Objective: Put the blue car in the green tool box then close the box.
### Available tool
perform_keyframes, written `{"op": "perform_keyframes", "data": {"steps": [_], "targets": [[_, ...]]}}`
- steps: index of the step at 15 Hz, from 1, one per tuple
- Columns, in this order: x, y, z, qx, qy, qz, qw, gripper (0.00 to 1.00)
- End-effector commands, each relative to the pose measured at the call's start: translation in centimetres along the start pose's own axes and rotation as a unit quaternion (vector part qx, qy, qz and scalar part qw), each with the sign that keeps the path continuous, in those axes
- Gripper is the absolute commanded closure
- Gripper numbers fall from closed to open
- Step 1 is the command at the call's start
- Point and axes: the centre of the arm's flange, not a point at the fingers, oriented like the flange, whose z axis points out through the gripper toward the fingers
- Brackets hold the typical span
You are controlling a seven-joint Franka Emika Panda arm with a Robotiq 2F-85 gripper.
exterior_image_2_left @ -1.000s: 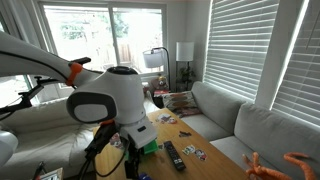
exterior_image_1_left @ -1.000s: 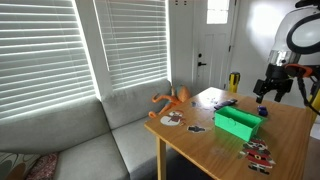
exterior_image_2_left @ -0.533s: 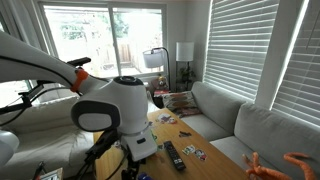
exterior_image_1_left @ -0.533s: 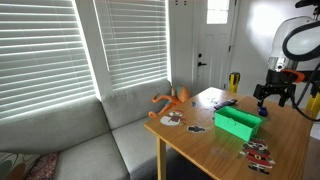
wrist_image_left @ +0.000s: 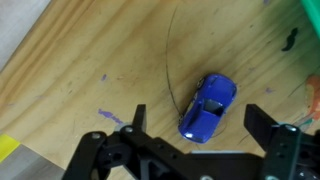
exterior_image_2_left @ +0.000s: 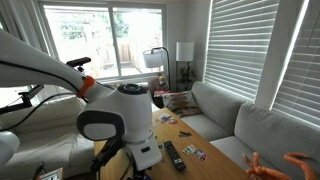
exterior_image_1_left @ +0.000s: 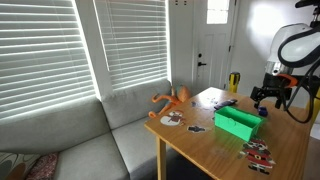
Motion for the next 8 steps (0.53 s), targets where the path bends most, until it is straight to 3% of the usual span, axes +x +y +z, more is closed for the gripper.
{"op": "perform_keyframes", "data": {"steps": [1,3,8], "targets": [[1.24,-0.31,0.52,0.001,-0.004,0.03,0.9995,0.2],[1.45,-0.32,0.59,-0.002,-0.007,0.039,0.9992,0.3],[1.7,-0.56,0.15,-0.002,-0.007,0.05,0.9987,0.66]]}}
